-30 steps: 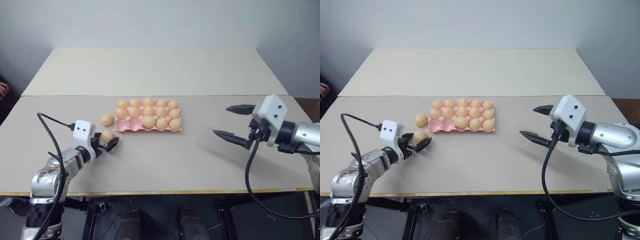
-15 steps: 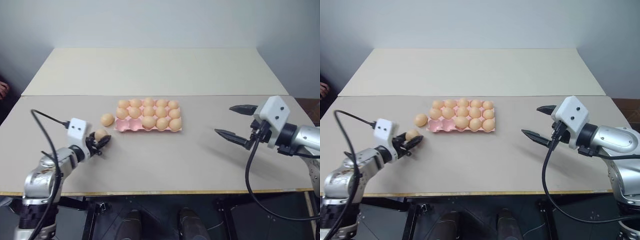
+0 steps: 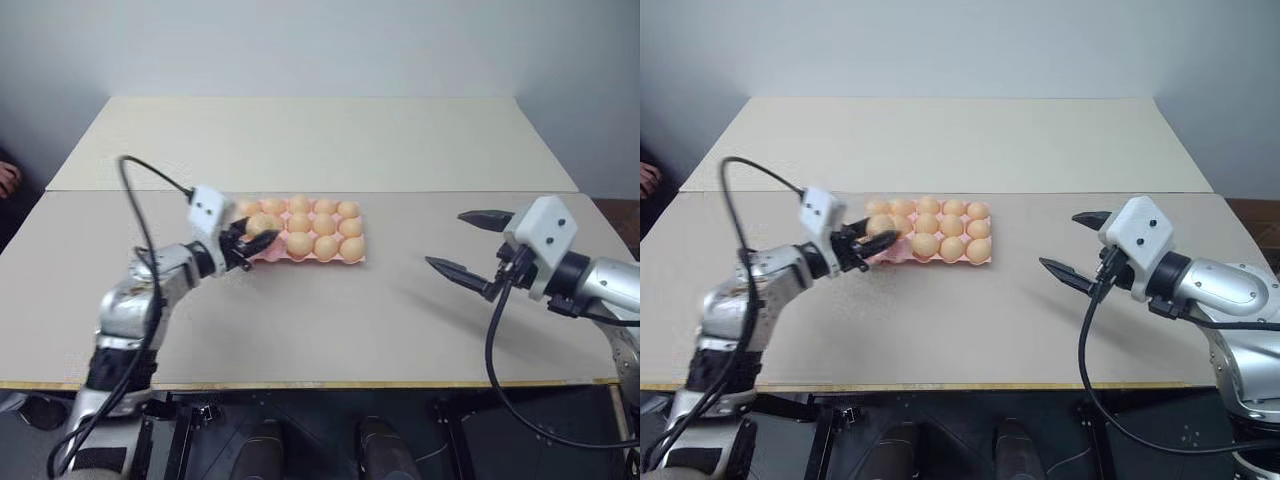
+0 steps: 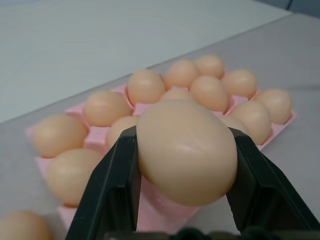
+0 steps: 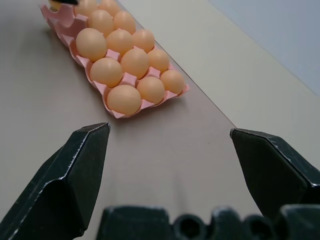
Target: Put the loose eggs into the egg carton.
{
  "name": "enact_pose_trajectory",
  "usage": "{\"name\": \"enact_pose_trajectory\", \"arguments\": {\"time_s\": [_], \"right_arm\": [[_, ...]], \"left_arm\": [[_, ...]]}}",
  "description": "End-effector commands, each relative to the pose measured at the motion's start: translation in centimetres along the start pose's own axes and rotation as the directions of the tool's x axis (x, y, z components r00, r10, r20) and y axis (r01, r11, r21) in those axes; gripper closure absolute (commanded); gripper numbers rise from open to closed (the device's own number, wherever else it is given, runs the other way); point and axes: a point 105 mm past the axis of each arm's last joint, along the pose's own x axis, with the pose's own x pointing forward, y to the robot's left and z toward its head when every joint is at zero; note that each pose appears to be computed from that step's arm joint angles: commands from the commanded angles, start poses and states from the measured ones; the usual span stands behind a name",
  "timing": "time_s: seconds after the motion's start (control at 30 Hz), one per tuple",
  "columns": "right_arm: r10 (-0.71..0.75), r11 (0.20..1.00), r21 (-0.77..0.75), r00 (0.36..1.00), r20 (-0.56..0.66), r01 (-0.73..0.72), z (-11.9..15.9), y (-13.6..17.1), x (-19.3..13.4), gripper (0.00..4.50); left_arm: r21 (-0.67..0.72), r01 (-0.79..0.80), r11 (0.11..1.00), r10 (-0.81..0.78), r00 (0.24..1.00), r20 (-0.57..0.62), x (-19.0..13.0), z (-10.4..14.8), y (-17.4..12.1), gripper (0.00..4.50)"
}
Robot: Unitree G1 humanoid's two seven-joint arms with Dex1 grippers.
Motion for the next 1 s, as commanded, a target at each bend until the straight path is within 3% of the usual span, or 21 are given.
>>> {"name": "enact_pose_trajectory", "arguments": {"time_s": [0.03, 0.17, 0.33, 0.57, 0.77, 1.0], "right_arm": [[-0.049, 0.998, -0.034, 0.998, 0.035, 0.05, 1.3, -0.5, -0.8, 0.0], [-0.073, 0.997, -0.028, 0.997, 0.028, 0.074, 1.2, -0.6, -1.1, 0.0], [-0.087, 0.996, -0.025, 0.996, 0.03, 0.087, 1.2, -0.8, -1.3, 0.0], [-0.042, 0.999, -0.011, 0.999, 0.031, 0.042, 0.6, -1.1, -1.0, 0.0], [0.061, 0.998, -0.011, 0.996, 0.064, -0.06, 0.6, -0.9, -0.2, 0.0], [0.16, 0.987, 0.006, 0.981, 0.112, -0.162, 1.2, -0.1, 0.0, 0.0]], "left_arm": [[0.041, 0.018, 0.999, -0.019, 0.999, 0.026, 0.0, 1.0, 0.2, 1.23], [0.047, 0.03, 0.998, -0.033, 0.998, 0.053, -0.4, 1.5, 0.2, 0.02], [0.075, -0.02, 0.997, 0.011, 0.993, 0.119, -2.0, 3.3, 1.7, 0.02], [0.114, -0.033, 0.993, 0.019, 0.993, 0.117, -9.6, 4.7, 4.7, 0.02], [0.144, 0.04, 0.989, -0.049, 0.997, 0.059, -13.8, 3.3, 3.1, 0.02], [0.112, -0.069, 0.991, 0.065, 0.997, 0.044, -15.8, 2.0, 3.1, 0.02]]}}
